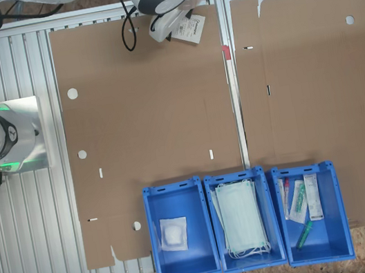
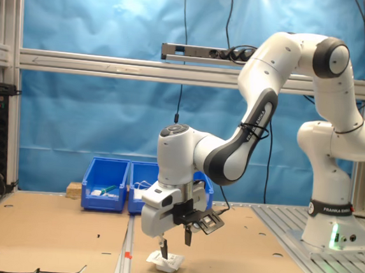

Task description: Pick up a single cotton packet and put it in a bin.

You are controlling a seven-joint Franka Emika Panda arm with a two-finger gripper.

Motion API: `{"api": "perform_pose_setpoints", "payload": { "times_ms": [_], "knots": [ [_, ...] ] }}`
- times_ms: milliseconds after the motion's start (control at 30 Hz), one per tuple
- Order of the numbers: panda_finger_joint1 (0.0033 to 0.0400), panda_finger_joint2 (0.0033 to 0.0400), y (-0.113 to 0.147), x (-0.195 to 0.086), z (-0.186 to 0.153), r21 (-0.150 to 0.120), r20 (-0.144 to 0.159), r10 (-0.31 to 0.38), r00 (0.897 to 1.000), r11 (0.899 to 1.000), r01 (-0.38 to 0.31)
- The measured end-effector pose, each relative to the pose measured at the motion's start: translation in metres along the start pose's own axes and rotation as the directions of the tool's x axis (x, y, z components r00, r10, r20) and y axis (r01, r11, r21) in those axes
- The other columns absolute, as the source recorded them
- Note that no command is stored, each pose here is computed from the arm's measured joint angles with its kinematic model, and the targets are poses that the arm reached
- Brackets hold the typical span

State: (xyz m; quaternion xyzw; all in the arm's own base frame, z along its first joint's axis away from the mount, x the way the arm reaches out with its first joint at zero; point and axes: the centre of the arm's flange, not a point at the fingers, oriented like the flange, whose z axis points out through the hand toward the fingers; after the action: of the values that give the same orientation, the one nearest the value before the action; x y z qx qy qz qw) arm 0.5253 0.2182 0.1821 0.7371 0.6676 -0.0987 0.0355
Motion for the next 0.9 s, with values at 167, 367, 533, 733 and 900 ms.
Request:
{"api": "perform_pose_setpoints", "payload": {
  "times_ms": [167,367,533,733,900],
  "knots": [
    [0.04,0.04,0.003,-0.003,0.0,0.0,-0.001,-0.004,1.0,1.0,0.004],
    [0.04,0.04,0.009,-0.004,-0.007,-0.014,-0.009,-0.005,1.0,1.0,0.004],
    [0.04,0.04,0.016,-0.001,-0.016,-0.035,-0.02,-0.013,1.0,0.999,0.012],
    [0.04,0.04,0.024,0.004,-0.029,-0.06,-0.033,-0.019,0.999,0.998,0.017],
    [0.04,0.04,0.028,0.007,-0.035,-0.074,-0.04,-0.022,0.999,0.997,0.019]
  ]
}}
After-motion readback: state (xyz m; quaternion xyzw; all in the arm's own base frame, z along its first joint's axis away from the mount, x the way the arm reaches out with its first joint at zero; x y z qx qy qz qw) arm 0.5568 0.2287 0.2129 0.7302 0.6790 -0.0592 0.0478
